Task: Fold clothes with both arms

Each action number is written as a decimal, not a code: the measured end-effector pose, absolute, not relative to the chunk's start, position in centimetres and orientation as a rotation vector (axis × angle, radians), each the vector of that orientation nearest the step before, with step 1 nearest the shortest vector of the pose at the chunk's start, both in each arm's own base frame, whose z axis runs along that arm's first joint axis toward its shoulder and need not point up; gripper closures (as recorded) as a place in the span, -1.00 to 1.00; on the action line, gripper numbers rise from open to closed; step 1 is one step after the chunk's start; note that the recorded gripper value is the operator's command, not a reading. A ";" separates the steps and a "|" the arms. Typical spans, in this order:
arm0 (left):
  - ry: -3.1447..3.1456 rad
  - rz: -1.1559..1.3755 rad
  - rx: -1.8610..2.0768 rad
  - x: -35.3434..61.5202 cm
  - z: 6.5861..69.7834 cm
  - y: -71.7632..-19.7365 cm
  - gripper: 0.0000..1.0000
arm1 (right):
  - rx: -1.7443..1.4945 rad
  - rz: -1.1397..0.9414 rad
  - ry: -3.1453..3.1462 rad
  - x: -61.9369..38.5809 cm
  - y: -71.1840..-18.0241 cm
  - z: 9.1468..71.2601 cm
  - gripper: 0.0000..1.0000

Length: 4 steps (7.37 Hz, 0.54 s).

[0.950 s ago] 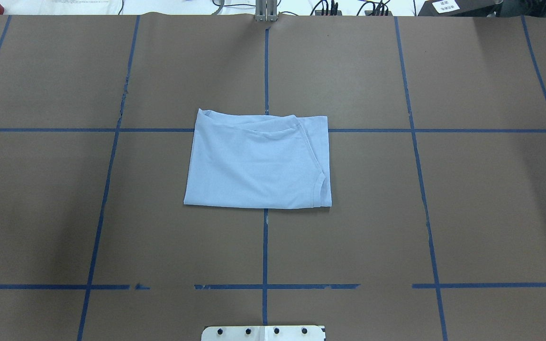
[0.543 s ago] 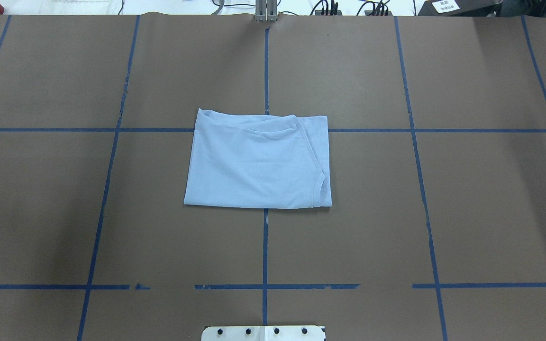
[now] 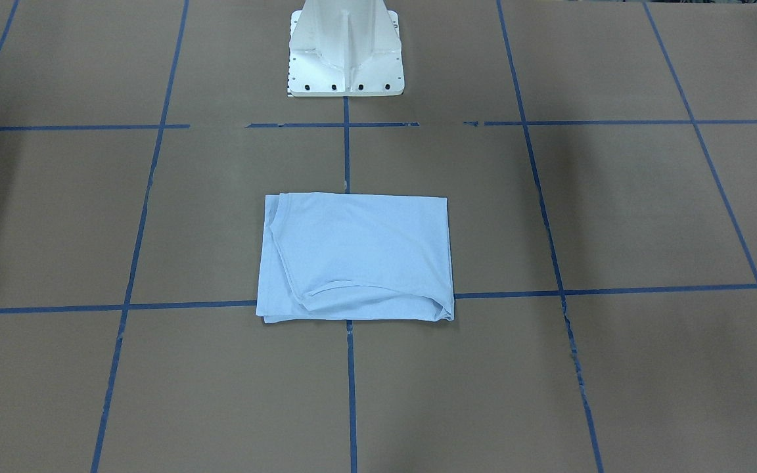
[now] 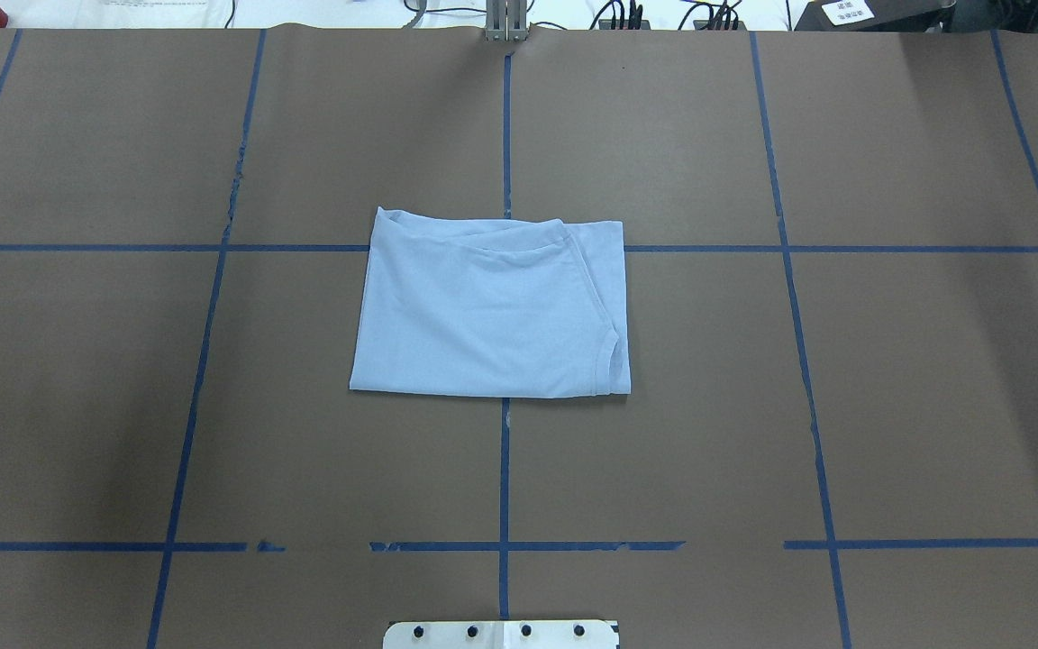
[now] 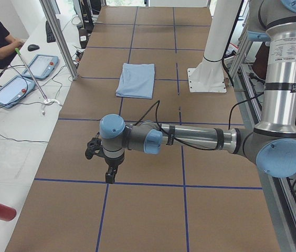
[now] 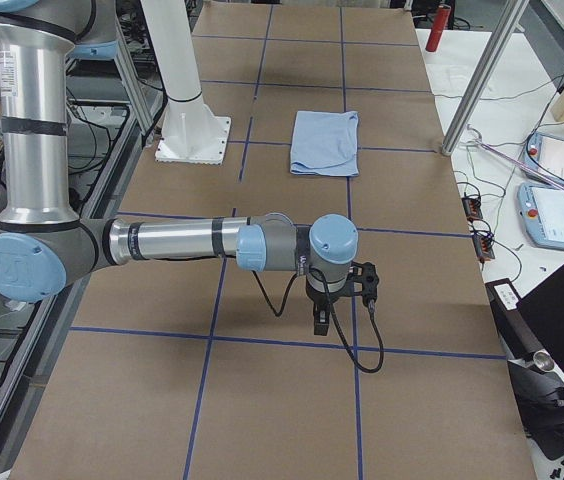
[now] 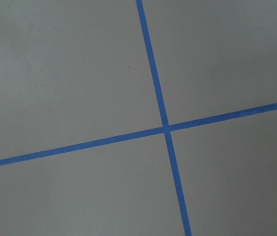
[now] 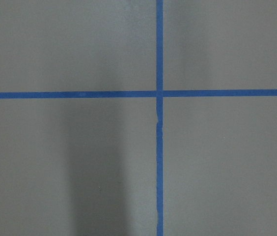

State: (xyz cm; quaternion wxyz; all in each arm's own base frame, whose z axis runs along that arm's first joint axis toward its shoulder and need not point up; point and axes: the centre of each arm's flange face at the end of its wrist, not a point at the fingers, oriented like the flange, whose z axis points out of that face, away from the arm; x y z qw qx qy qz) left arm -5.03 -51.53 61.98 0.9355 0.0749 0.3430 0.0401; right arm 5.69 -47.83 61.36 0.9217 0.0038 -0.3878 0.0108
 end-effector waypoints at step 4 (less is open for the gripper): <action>0.709 -0.009 0.126 -5.0 61.7 -51.7 -1.00 | 0.011 0.020 -0.797 5.6 -48.0 61.2 -1.00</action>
